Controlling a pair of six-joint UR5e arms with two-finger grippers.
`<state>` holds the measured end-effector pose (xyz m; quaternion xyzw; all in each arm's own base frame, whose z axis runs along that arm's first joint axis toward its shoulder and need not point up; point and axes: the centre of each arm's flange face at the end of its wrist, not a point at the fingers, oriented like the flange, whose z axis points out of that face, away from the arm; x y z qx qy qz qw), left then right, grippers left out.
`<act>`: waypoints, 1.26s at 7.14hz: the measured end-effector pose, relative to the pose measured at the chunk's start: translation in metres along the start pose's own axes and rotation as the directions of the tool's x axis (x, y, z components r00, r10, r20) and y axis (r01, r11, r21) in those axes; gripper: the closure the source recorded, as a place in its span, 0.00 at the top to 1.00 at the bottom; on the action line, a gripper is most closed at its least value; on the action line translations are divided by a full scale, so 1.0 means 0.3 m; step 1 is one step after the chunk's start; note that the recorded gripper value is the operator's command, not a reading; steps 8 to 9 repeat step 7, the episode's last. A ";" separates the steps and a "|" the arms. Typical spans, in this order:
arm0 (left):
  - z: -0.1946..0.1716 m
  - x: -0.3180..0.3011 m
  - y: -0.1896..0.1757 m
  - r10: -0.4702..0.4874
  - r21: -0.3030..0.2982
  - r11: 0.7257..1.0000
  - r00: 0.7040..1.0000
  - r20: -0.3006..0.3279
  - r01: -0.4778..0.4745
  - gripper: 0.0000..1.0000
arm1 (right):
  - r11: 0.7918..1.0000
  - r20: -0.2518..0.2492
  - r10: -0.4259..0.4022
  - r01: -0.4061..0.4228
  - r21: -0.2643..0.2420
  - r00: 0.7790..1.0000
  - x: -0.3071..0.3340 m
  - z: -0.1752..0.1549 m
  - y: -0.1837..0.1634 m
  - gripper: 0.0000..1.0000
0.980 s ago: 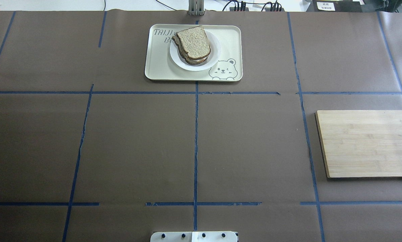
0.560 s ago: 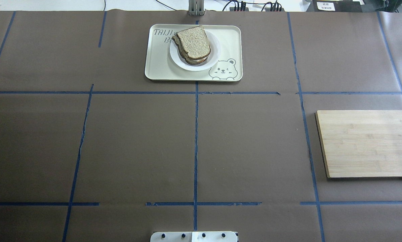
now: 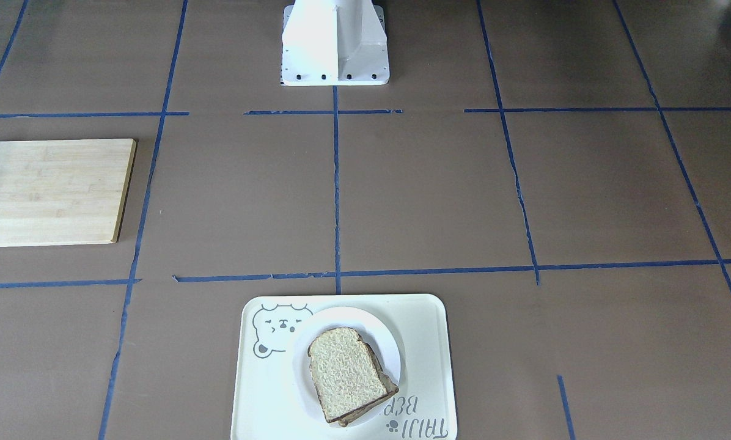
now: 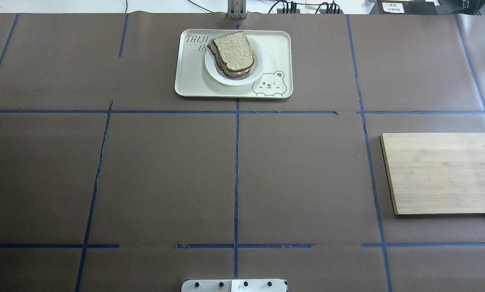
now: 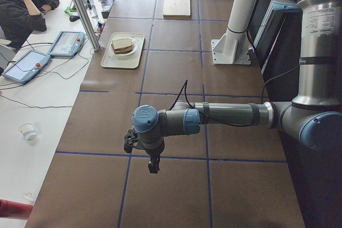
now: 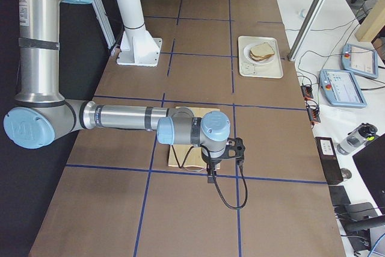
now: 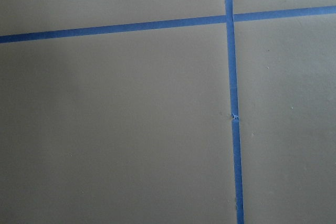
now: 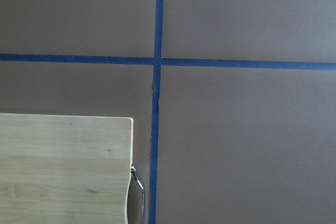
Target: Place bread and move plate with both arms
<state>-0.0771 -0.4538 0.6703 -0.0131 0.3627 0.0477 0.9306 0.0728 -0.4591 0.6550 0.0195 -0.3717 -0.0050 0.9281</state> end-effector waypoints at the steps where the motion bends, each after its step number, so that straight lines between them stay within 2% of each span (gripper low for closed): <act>1: 0.000 0.000 0.000 0.000 0.000 1.000 1.000 0.000 0.000 1.00 | 1.000 -0.001 -0.001 0.001 0.001 1.000 -0.001 -0.001 -0.003 1.00; 9: -0.001 0.000 -0.002 0.002 0.000 1.000 1.000 0.000 -0.002 1.00 | 1.000 -0.002 -0.005 0.005 0.003 1.000 -0.003 -0.004 -0.012 1.00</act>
